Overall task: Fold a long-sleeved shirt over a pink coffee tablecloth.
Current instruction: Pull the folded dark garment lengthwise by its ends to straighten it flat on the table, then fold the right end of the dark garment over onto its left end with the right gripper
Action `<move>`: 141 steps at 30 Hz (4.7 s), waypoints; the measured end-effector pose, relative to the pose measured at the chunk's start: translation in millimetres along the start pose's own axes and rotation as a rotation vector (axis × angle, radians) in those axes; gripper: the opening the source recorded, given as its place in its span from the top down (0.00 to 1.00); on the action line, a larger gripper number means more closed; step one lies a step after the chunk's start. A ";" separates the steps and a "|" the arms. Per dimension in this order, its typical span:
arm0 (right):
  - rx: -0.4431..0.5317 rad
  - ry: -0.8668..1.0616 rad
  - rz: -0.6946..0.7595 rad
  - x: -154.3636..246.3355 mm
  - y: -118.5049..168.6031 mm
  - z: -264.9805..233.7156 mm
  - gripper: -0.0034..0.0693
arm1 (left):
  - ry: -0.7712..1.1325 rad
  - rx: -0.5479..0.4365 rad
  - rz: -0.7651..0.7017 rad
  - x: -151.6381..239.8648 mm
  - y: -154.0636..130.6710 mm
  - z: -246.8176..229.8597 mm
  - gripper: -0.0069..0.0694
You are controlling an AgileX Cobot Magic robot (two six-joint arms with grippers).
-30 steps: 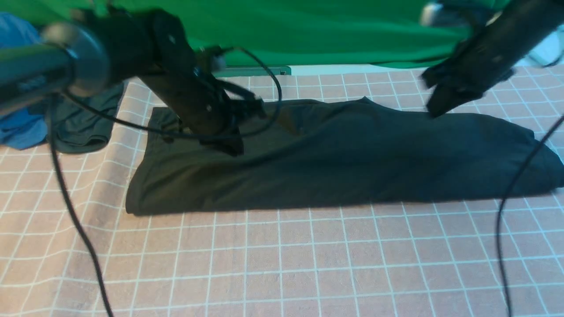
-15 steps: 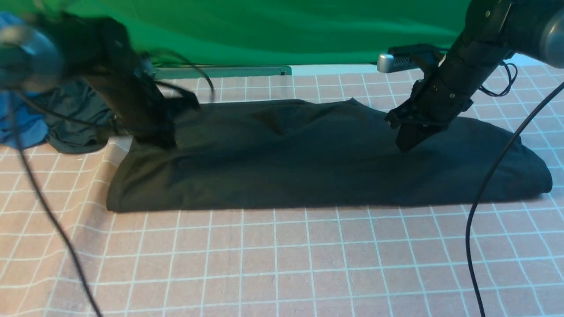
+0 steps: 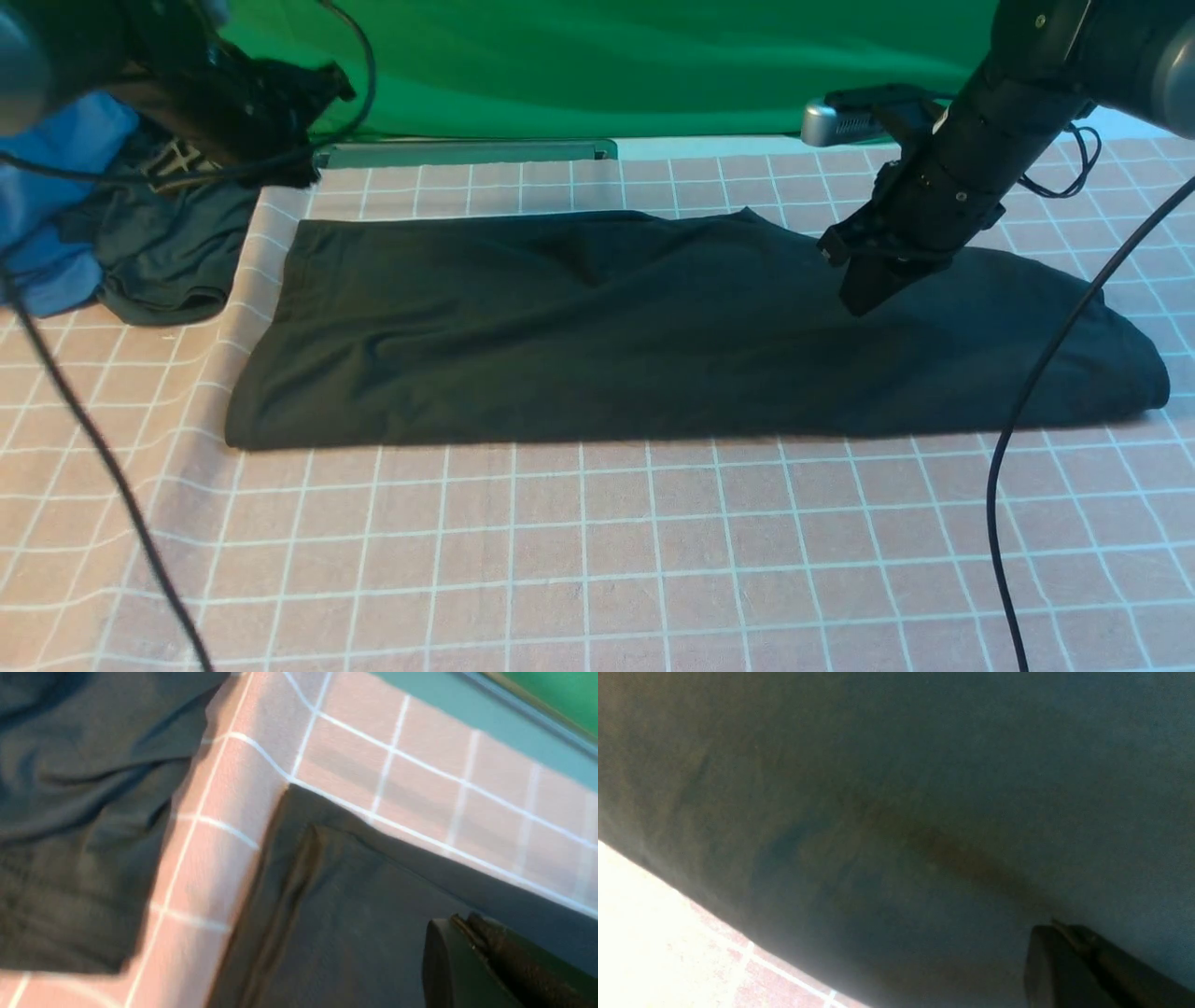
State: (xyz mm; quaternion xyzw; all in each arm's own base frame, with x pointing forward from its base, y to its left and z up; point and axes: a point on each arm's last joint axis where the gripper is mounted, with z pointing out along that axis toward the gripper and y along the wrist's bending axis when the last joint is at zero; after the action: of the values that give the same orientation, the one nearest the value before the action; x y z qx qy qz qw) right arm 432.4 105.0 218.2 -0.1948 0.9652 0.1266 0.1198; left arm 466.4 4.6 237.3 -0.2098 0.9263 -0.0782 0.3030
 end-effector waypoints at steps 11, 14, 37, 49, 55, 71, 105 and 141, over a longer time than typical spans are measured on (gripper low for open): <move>-0.001 0.000 0.001 0.0 0.1 0.0 0.90 | -0.013 -0.079 0.116 7.0 12.9 57.8 0.46; -0.001 0.000 0.000 0.0 0.1 0.0 0.89 | -0.006 -0.082 0.119 10.4 14.8 66.9 0.39; 0.007 -0.025 0.001 -2.3 -0.7 0.0 0.85 | -0.076 -0.056 0.254 -2.4 10.5 50.8 0.88; 0.018 -0.057 0.001 -5.2 -1.6 -0.2 0.83 | -0.160 -0.113 0.317 -14.4 12.3 45.0 0.88; 0.061 -0.027 0.003 -3.2 -5.3 -1.8 0.77 | -0.129 -0.128 0.306 -6.5 17.2 62.8 0.87; 0.293 0.073 0.150 33.3 -36.5 -68.6 0.50 | 0.023 0.036 0.226 8.9 -17.7 -38.4 0.86; 0.165 0.140 0.442 78.1 -150.8 3.8 0.85 | 0.171 0.333 0.408 126.2 -67.5 -193.4 0.90; -0.006 -0.326 0.140 -29.5 100.9 -100.1 0.80 | 0.058 0.288 0.394 139.5 -30.0 -267.3 0.89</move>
State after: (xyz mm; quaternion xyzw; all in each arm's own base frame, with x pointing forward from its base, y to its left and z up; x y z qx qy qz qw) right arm 399.6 176.1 340.5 -0.1043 0.9438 0.1674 0.2652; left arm 216.2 -78.5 386.7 0.0224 0.9369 -0.1551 0.3124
